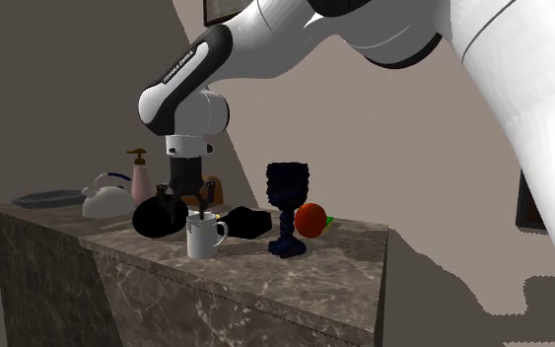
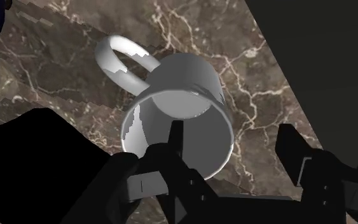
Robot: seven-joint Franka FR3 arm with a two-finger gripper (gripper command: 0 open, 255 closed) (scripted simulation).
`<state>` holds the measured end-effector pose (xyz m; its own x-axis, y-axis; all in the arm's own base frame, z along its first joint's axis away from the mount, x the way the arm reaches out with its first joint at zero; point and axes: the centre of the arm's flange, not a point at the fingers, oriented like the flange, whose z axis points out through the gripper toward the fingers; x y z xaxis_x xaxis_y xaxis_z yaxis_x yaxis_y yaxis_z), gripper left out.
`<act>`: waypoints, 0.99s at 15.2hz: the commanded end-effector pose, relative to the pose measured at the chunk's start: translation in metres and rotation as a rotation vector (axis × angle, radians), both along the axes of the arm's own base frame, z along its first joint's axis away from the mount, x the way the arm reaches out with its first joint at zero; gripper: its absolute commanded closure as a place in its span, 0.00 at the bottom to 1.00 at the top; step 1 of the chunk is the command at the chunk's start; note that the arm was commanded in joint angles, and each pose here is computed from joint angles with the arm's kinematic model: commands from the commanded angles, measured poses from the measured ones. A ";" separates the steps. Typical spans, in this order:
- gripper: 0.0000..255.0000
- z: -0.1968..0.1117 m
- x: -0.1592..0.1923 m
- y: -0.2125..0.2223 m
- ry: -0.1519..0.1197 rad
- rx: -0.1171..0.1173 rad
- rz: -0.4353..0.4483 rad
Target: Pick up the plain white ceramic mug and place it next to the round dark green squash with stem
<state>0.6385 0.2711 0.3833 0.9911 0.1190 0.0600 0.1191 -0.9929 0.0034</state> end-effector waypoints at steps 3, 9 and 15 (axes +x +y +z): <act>0.00 0.000 0.000 0.000 0.000 0.000 0.000; 0.00 0.050 -0.003 0.000 0.000 0.000 0.000; 0.00 0.050 -0.003 0.000 0.000 0.000 0.000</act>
